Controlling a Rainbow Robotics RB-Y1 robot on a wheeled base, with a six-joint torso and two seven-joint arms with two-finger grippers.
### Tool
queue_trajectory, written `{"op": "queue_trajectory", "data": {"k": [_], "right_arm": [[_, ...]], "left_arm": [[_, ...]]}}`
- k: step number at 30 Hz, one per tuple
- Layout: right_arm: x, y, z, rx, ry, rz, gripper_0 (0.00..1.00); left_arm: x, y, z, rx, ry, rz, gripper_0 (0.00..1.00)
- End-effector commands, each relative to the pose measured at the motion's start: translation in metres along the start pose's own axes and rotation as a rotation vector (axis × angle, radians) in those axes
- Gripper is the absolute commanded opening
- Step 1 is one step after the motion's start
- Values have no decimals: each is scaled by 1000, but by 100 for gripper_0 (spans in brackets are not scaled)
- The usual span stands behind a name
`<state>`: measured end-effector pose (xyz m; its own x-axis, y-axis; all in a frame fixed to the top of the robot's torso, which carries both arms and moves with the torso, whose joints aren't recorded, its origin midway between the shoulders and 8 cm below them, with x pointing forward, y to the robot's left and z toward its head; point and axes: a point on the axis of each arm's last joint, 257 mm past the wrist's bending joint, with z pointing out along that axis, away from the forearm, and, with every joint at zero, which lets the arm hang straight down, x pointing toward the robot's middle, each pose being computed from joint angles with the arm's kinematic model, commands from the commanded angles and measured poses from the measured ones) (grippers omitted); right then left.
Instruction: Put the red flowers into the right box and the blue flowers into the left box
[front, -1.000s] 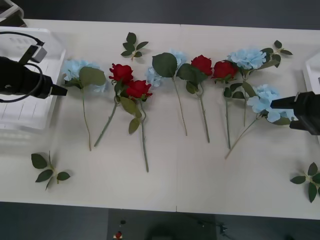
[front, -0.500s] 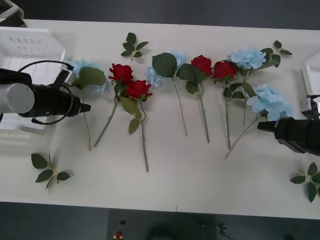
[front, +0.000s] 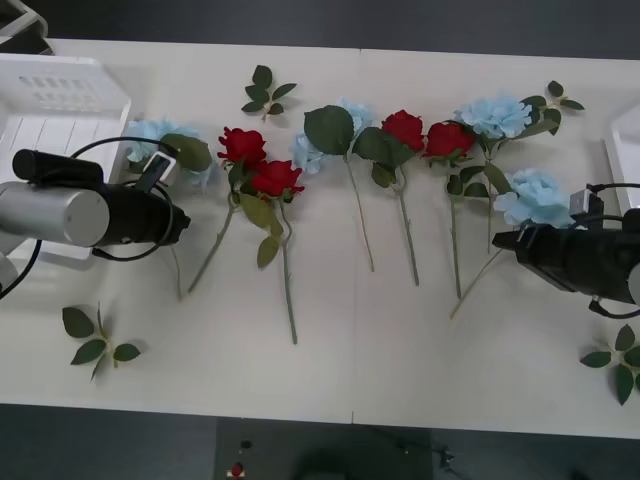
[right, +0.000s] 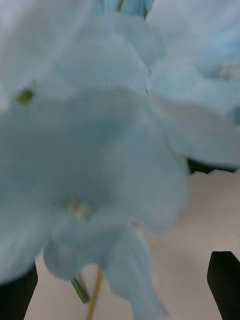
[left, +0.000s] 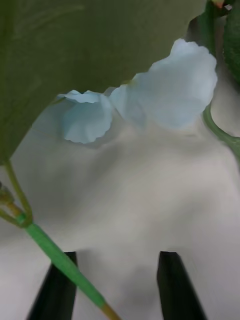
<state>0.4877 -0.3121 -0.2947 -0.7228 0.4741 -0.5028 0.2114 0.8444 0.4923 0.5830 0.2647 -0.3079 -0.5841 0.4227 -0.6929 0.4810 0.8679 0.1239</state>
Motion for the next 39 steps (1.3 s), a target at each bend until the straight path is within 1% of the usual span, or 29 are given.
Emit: {"op": "queue_trajectory", "data": {"k": [1,5,9,12,15,17,18,20,23,24,30,34,37,38,39], "right_arm": [[-23,19,4,-1,-44,32,100],[-27,19,15,25,-55,27,100],[-35,10,29,83,-85,-12,100],[-37,9,40,115,-101,-12,100],[-37,10,47,134,-107,1,100],[-38,12,51,137,-113,11,82],[-38,12,53,140,-115,20,51],[-38,15,56,136,-114,33,0],[-40,16,57,137,-115,35,0],[-40,17,57,135,-116,35,0],[-40,18,57,133,-114,34,0],[-38,19,57,130,-111,29,0],[-42,20,53,125,-113,26,0],[-44,20,51,124,-112,27,0],[-46,20,47,119,-109,24,0]], "left_arm": [[-30,6,-2,-35,-62,-28,0],[-49,1,-5,-32,-110,-23,0],[-76,7,-25,-40,-170,9,0],[-95,18,-51,-54,-217,37,0],[-107,34,-82,-76,-273,35,0],[-109,46,-101,-98,-302,33,0],[-110,56,-115,-115,-321,30,0],[-111,75,-142,-156,-359,18,0],[-106,104,-173,-217,-394,-6,0],[-100,123,-190,-258,-408,-25,0],[-67,187,-237,-389,-428,-124,0],[-46,218,-261,-460,-426,-162,0],[-36,235,-266,-495,-429,-189,1],[-34,240,-267,-504,-431,-195,5],[-31,244,-267,-510,-433,-206,32]]}}
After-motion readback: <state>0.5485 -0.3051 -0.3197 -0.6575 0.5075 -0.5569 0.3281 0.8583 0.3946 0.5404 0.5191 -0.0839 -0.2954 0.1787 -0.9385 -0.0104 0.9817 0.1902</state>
